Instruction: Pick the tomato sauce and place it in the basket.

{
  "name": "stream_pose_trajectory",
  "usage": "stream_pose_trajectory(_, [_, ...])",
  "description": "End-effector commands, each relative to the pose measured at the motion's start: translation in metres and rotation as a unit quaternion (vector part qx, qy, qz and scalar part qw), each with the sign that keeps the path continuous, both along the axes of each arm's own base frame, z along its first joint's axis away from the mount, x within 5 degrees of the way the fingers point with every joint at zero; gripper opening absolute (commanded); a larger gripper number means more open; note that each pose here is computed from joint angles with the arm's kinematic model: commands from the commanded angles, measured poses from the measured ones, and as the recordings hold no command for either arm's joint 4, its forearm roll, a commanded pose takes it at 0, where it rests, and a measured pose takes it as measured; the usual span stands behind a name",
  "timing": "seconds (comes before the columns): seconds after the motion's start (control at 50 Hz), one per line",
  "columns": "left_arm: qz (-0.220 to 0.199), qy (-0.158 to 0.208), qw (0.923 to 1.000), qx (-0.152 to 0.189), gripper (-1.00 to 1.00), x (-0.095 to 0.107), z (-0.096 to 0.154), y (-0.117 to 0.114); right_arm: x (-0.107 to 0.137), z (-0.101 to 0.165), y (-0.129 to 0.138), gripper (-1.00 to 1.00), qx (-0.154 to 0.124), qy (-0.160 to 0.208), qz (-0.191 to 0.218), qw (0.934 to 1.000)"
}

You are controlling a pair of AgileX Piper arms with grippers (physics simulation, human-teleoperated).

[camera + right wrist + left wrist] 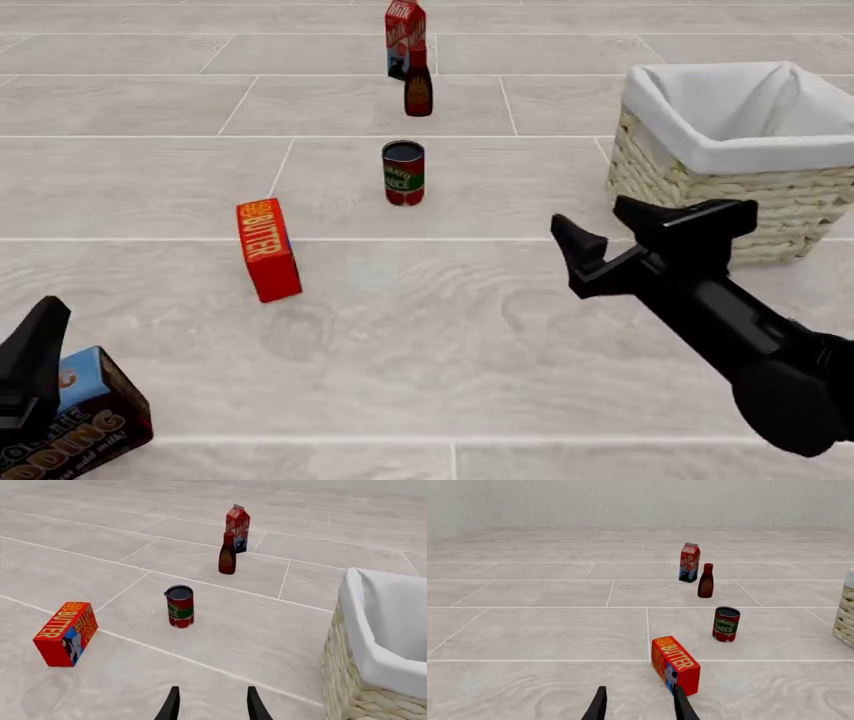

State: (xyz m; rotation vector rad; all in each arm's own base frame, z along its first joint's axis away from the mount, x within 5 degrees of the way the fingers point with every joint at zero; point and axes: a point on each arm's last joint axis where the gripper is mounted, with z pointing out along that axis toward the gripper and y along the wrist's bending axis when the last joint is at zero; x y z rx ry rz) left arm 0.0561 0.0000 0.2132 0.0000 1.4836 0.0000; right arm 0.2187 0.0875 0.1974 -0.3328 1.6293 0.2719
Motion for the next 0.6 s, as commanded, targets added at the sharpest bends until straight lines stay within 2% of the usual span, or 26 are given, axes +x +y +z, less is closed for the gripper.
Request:
stream_pose_trajectory(0.02, [0.000, 0.000, 1.0000, 0.000, 1.00, 0.000, 0.000, 0.000, 0.016, -0.004, 0.013, 1.00, -0.006, 0.004, 0.012, 0.9999])
stream_pose_trajectory(0.6, [0.000, 0.000, 1.0000, 0.000, 1.00, 0.000, 0.000, 0.000, 0.058, -0.014, 0.045, 1.00, -0.026, 0.019, 0.034, 0.9989])
